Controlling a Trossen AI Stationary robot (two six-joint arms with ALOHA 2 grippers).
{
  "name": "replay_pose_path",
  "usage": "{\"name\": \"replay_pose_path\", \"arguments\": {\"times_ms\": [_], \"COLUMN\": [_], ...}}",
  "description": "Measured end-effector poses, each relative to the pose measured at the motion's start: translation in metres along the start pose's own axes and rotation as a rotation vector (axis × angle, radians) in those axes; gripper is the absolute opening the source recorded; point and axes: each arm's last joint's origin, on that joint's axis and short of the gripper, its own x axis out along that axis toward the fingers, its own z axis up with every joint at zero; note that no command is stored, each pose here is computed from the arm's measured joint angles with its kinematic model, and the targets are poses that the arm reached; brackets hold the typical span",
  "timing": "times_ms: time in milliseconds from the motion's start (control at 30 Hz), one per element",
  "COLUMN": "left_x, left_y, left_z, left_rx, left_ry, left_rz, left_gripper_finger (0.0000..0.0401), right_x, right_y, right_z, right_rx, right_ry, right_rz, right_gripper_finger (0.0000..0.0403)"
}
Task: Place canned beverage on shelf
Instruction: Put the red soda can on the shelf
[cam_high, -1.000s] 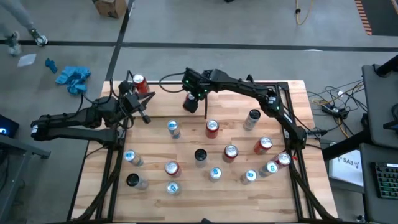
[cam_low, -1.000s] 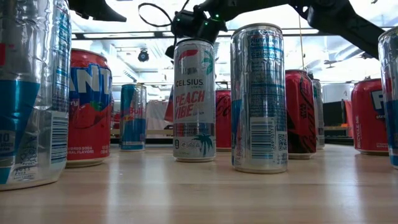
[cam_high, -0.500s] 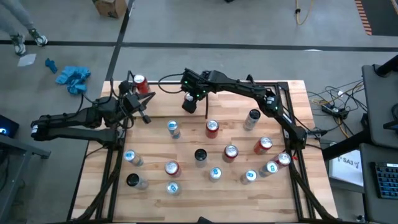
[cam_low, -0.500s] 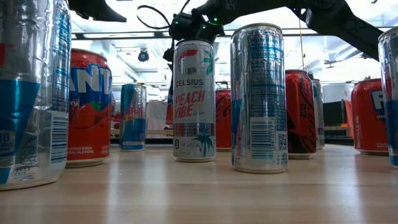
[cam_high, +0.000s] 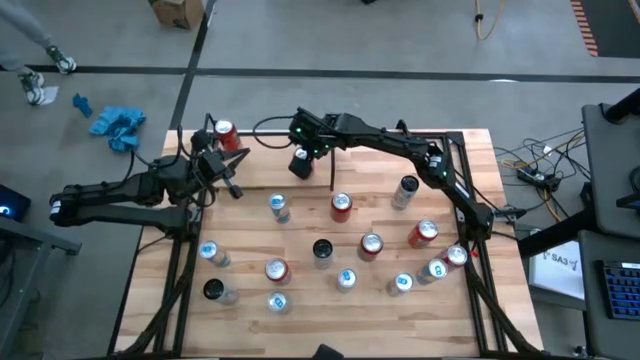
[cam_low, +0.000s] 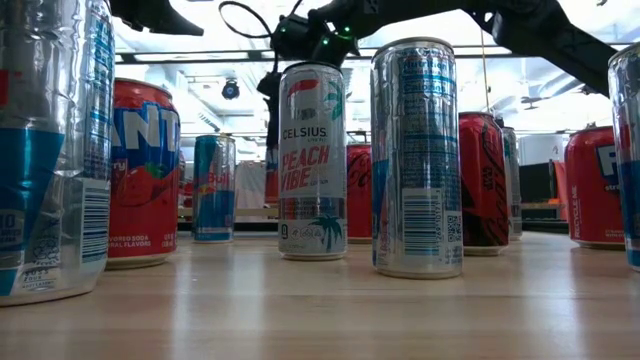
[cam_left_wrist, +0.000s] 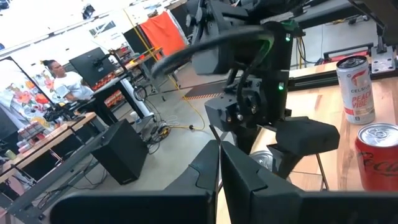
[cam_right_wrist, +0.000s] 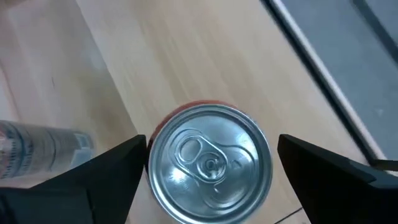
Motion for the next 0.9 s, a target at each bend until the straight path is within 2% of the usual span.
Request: {"name": "replay_pose_path", "arguments": {"times_ms": [267, 333, 400, 433, 567, 833, 900], "left_x": [0.0, 0.0, 0.0, 0.0, 0.001, 0.001, 0.001], "left_y": [0.0, 0.0, 0.0, 0.0, -0.001, -0.002, -0.002], "left_z": [0.0, 0.0, -0.001, -0.001, -0.003, -0.003, -0.003], "left_rx": [0.008, 0.009, 0.011, 0.013, 0.031, 0.033, 0.033], "left_ry": [0.003, 0.003, 0.005, 0.006, 0.011, 0.011, 0.011], "left_rz": [-0.001, -0.001, -0.001, -0.002, -0.004, -0.003, -0.003], "left_gripper_finger": [0.0, 0.0, 0.0, 0.0, 0.0, 0.0, 0.0], "right_x": [-0.037, -0.045, -0.051, -0.053, -0.05, -0.032, -0.026], "right_y": [-0.001, -0.002, -0.002, -0.001, -0.001, 0.001, 0.001], "right_z": [0.008, 0.005, -0.003, -0.007, -0.012, -0.013, -0.013], "right_rx": [-0.022, -0.061, -0.171, -0.207, -0.216, -0.269, -0.273], "right_ry": [-0.073, -0.043, 0.036, 0.079, 0.137, 0.148, 0.145], "right_rz": [-0.011, -0.012, 0.017, 0.027, 0.019, 0.01, 0.006], "right_gripper_finger": [0.0334, 0.0323, 0.0304, 0.029, 0.0215, 0.003, 0.0017]}}
